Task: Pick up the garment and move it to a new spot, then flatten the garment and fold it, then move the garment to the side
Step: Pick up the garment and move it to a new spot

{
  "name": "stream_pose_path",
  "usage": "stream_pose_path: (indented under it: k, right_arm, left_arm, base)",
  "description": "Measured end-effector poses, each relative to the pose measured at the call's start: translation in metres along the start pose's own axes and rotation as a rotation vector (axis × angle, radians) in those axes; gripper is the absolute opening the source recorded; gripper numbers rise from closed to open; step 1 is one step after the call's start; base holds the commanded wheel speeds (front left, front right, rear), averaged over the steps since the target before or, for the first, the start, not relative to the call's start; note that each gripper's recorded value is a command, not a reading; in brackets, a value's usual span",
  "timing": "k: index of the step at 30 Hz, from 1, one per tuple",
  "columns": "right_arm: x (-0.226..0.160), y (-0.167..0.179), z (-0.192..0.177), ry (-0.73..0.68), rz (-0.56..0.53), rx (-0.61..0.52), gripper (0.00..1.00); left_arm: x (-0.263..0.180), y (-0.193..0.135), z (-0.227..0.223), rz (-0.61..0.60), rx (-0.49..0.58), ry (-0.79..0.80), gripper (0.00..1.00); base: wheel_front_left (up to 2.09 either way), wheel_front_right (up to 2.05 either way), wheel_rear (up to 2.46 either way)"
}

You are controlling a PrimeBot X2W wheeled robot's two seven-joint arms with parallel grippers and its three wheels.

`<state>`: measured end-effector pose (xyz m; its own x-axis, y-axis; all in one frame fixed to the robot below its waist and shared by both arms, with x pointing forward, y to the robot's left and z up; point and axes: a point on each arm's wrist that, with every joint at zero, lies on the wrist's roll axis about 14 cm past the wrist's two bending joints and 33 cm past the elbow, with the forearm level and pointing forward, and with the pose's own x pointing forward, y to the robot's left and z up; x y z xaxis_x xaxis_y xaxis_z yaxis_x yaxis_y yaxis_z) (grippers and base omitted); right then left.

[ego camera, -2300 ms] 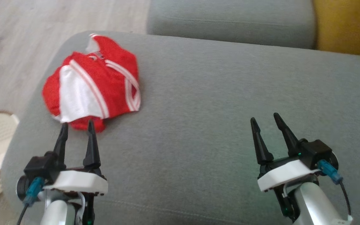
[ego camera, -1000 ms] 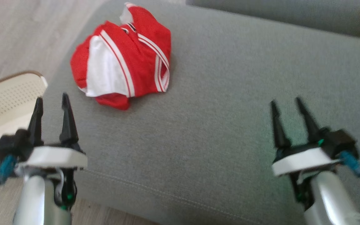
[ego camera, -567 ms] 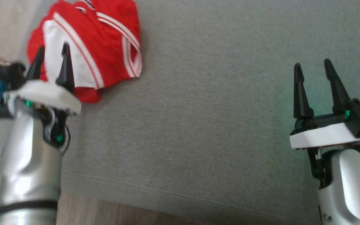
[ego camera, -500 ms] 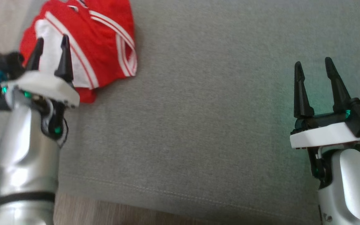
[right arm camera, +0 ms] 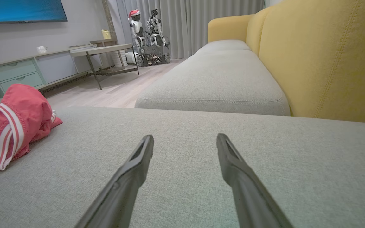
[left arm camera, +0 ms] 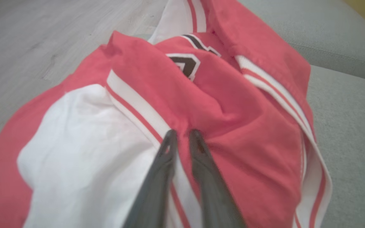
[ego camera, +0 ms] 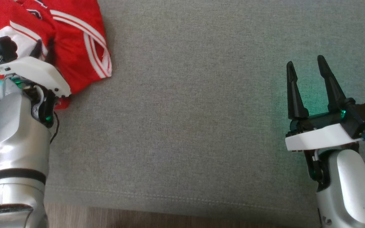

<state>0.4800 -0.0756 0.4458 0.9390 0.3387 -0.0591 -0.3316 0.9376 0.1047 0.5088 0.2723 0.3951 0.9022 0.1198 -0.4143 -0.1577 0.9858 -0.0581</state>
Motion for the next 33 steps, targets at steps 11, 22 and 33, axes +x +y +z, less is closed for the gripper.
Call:
stream_pose_path:
  k: [11, 22, 33]
  right_arm:
    - [-0.003, 0.005, 0.015, -0.044, 0.005, 0.012, 1.0]
    - [-0.024, 0.009, 0.049, -0.132, -0.005, 0.041, 1.0]
    - [-0.055, -0.008, 0.064, -0.172, -0.072, 0.061, 1.0]
  left_arm:
    - [-0.015, 0.008, 0.06, 0.014, -0.005, -0.234, 0.0]
    - [-0.085, -0.006, 0.19, -0.05, -0.021, -0.667, 0.0]
    - [-0.133, -0.08, 0.239, -0.263, -0.029, -0.804, 0.0]
  base:
    - [0.0, 0.0, 0.0]
    - [0.0, 0.0, 0.0]
    - [0.0, 0.0, 0.0]
